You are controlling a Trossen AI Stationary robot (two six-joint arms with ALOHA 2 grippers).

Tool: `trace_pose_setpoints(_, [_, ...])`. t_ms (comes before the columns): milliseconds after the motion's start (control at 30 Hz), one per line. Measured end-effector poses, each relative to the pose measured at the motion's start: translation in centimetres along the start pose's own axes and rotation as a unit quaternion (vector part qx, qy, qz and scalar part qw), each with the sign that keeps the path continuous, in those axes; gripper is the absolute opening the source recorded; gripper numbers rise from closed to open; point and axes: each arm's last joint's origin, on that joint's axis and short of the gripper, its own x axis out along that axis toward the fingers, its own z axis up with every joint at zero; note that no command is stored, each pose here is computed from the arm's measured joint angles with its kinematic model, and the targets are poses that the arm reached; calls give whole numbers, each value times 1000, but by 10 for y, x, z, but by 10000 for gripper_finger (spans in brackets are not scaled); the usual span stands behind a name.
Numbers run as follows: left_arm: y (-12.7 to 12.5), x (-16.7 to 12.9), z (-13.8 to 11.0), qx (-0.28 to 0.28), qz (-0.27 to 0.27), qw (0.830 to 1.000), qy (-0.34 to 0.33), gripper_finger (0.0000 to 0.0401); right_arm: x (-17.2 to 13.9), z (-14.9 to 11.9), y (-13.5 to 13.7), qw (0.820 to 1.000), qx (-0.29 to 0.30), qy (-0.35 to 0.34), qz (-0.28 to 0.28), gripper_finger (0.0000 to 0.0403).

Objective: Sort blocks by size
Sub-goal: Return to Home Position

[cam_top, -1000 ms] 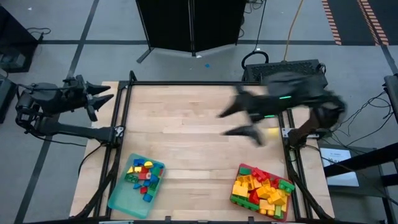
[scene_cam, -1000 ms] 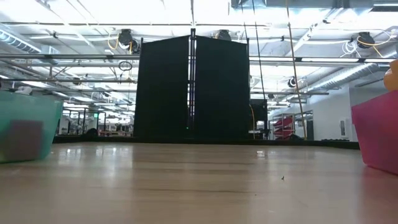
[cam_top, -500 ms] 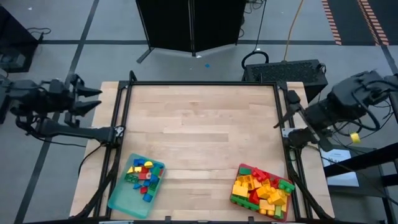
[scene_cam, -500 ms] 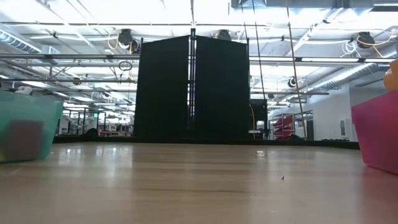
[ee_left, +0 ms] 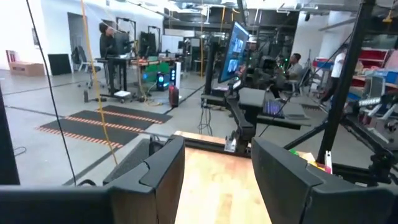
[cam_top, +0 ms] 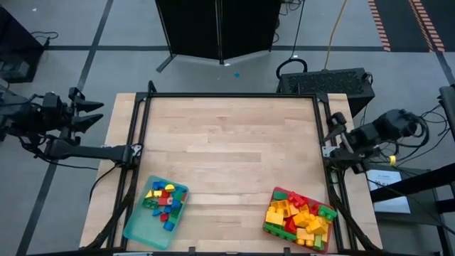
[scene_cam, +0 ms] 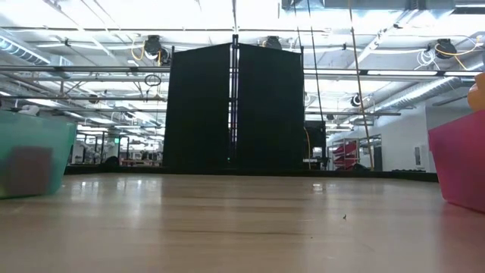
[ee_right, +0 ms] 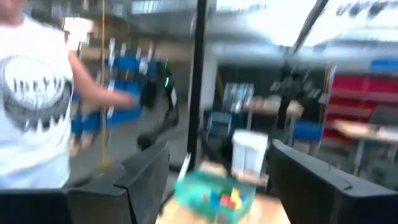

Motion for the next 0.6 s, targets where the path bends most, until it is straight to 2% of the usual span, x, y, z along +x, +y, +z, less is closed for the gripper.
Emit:
trace_pose_setpoints(167, [3, -4, -22, -17, 7, 1000, -4, 187, -20, -44, 1, 997, 4, -71, -15, 261])
trace_pose_setpoints(300, [6, -7, -54, -59, 15, 998, -29, 187, -35, -60, 1, 992, 8, -125, -16, 261])
trace_pose_setpoints(400, [2, 8, -66, -62, -2, 998, -17, 187, -31, -74, 2, 994, 8, -112, -15, 261])
trace_pose_setpoints(433, [1, 14, -70, -59, -14, 998, 1, 187, -29, -75, 3, 994, 5, -104, -9, 261])
trace_pose_setpoints(500, [-4, 26, -72, -63, -45, 997, -5, 187, -27, -75, 3, 995, 4, -104, -2, 261])
trace_pose_setpoints(600, [-7, 41, -96, -84, -65, 994, 41, 187, -23, -87, 4, 997, 7, -77, 3, 261])
